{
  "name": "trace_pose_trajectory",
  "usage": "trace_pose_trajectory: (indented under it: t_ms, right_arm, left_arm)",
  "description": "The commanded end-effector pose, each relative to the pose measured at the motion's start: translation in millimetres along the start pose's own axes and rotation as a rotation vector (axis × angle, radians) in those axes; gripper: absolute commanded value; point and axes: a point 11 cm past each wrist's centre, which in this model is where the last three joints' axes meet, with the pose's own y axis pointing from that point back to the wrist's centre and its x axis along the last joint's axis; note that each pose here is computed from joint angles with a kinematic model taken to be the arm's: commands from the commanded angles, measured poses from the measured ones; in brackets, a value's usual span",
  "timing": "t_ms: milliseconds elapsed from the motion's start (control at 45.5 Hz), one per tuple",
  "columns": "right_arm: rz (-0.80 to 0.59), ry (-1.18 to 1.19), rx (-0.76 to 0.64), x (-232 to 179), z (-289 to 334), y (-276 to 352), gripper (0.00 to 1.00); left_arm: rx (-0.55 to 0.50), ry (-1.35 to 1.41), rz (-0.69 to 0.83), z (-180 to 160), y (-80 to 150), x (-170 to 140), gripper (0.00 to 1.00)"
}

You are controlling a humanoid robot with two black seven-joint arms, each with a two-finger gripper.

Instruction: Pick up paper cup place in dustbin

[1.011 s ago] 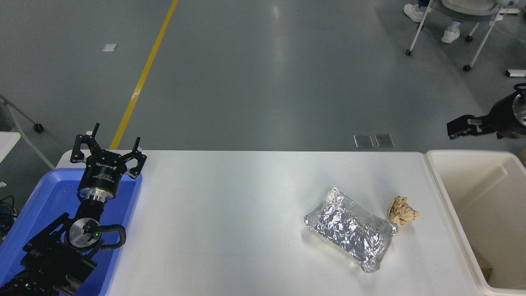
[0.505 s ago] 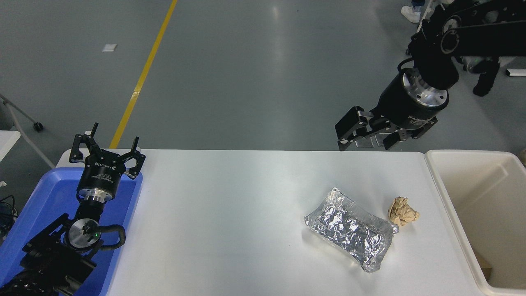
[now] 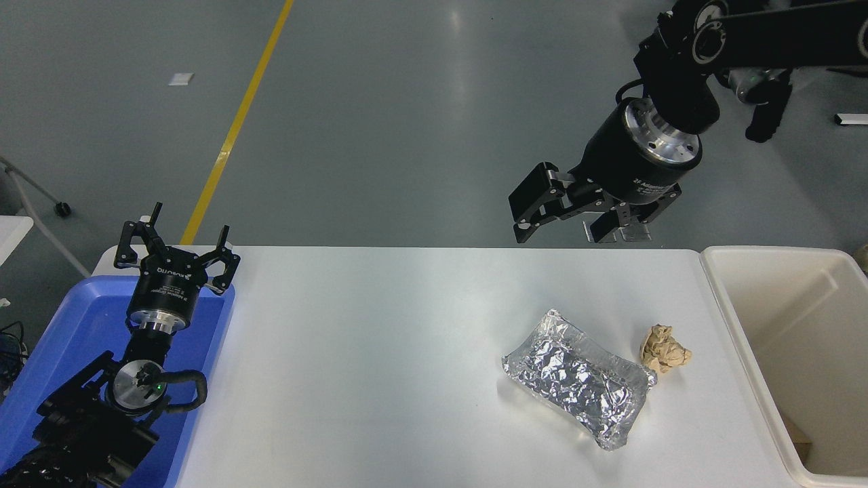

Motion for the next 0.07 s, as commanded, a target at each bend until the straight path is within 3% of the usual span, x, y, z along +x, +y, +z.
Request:
trace_pose_trajectory:
  t_ms: [0, 44]
  right_arm:
    - [0.013, -0.019, 0.008, 1.1, 4.6, 6.2, 1.00]
    - [0.015, -0.026, 0.012, 1.1, 6.7, 7.4, 1.00]
  left_arm:
    - [0.000, 0.001, 0.001, -0.6, 0.0, 0.0, 1.00]
    - [-0.001, 0.000, 0.003, 0.1, 0.6, 0.8, 1.00]
